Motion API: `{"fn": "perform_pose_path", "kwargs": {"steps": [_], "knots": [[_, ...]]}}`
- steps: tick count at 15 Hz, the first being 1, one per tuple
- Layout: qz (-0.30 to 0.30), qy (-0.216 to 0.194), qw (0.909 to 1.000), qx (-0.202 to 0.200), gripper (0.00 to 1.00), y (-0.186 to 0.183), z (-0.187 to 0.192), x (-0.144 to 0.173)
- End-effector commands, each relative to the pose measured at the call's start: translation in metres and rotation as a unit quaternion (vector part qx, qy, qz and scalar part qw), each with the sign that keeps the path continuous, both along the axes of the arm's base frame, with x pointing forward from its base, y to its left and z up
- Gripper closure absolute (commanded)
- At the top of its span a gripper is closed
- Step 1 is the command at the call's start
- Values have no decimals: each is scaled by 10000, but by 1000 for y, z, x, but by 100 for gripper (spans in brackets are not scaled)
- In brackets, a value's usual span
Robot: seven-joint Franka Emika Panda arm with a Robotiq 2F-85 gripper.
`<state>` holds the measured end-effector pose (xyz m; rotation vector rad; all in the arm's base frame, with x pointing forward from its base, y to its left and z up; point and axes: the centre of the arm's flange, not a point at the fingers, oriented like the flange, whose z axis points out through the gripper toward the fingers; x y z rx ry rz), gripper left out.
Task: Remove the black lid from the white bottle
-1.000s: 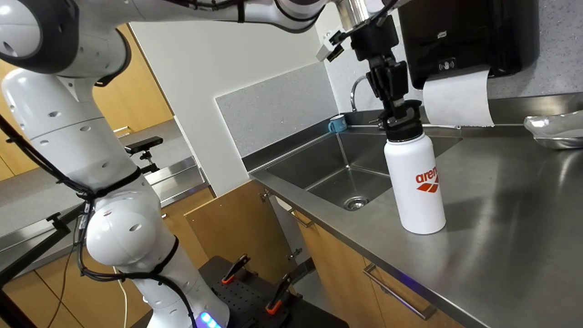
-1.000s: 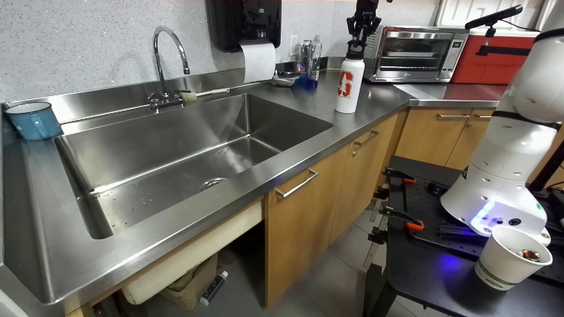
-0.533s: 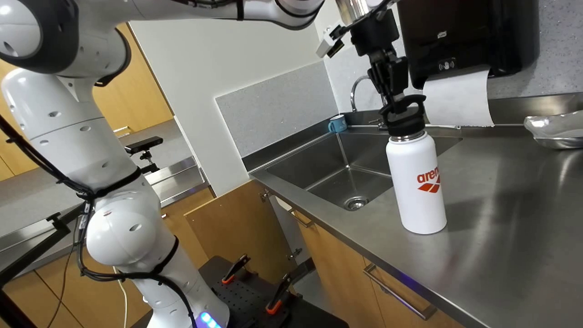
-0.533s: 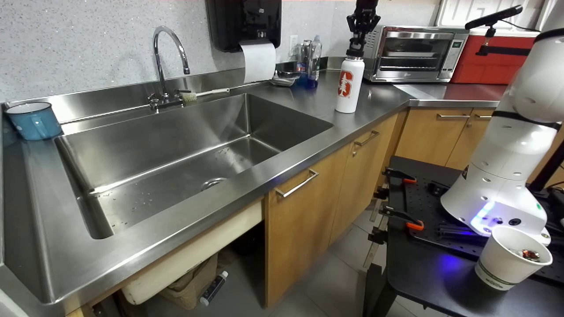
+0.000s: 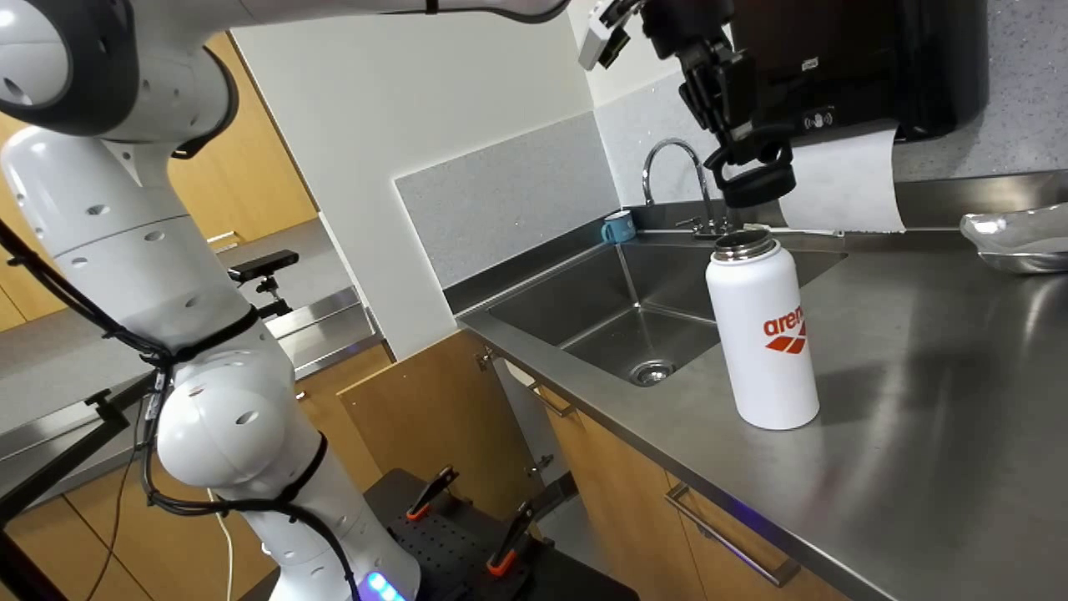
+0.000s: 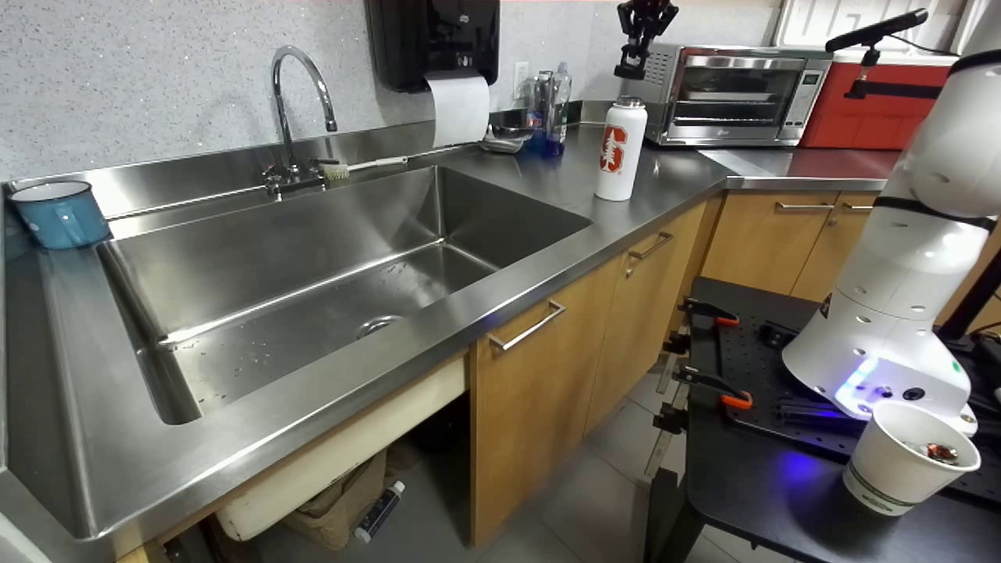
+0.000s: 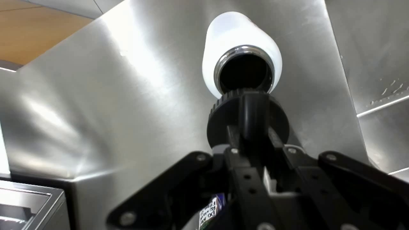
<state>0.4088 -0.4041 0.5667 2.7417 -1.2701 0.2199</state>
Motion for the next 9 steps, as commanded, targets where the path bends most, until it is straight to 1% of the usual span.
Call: {"fn": "perform_pose_path", "kwargs": {"steps": [1, 3, 6, 9], "knots": [[-751, -99, 9971, 23, 95, -25, 28, -3], [-1382, -118, 9903, -17, 95, -47, 36, -11], [-2183, -107, 9758, 11, 95, -81, 31, -29], [-2618, -104, 9649, 175, 95, -104, 10, -39]]}}
